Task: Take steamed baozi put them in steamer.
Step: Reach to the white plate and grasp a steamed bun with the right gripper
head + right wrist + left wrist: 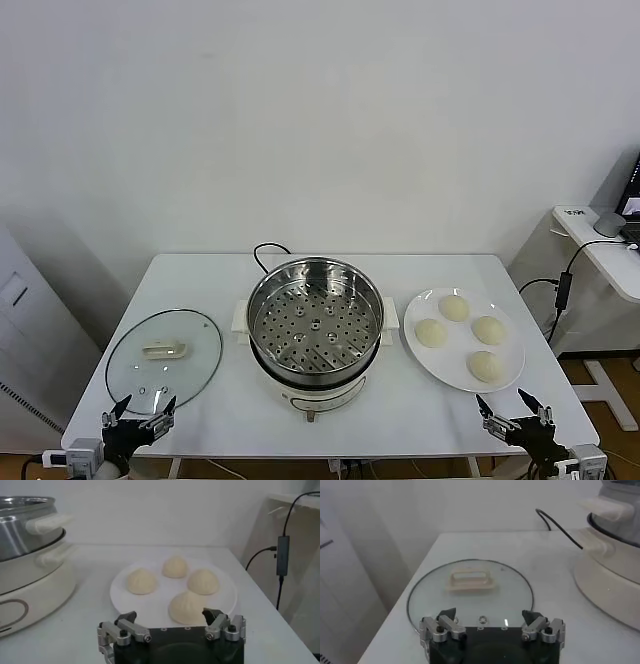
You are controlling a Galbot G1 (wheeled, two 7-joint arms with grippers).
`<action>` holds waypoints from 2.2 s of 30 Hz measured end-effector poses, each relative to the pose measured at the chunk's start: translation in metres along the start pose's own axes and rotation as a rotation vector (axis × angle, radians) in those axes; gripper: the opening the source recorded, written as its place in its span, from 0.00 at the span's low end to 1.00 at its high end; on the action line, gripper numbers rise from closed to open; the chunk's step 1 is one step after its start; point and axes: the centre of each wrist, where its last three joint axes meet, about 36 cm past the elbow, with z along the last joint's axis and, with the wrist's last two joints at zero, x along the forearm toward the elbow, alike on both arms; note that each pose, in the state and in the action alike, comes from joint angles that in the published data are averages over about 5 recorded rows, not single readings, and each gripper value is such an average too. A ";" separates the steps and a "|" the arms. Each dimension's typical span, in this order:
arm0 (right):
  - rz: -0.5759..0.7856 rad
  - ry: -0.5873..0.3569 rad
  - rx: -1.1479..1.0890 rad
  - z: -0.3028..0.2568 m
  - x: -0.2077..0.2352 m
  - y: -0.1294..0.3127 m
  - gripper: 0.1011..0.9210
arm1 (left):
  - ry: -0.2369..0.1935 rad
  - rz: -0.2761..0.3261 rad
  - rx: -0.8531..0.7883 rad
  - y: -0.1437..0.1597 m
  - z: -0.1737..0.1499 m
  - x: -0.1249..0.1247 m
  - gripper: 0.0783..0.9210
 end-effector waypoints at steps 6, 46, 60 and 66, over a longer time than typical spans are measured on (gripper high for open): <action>0.015 -0.012 0.037 -0.006 -0.002 -0.005 0.88 | -0.001 0.000 -0.004 0.001 -0.001 0.000 0.88; -0.303 0.099 1.310 -0.238 -0.229 -0.082 0.88 | 0.008 -0.033 -0.036 0.007 -0.008 -0.005 0.88; -0.594 0.338 1.402 -0.294 -0.305 -0.089 0.88 | 0.018 -0.042 -0.044 0.010 -0.008 -0.009 0.88; -0.681 0.387 1.417 -0.296 -0.326 -0.089 0.88 | 0.020 -0.044 -0.046 0.011 -0.009 -0.012 0.88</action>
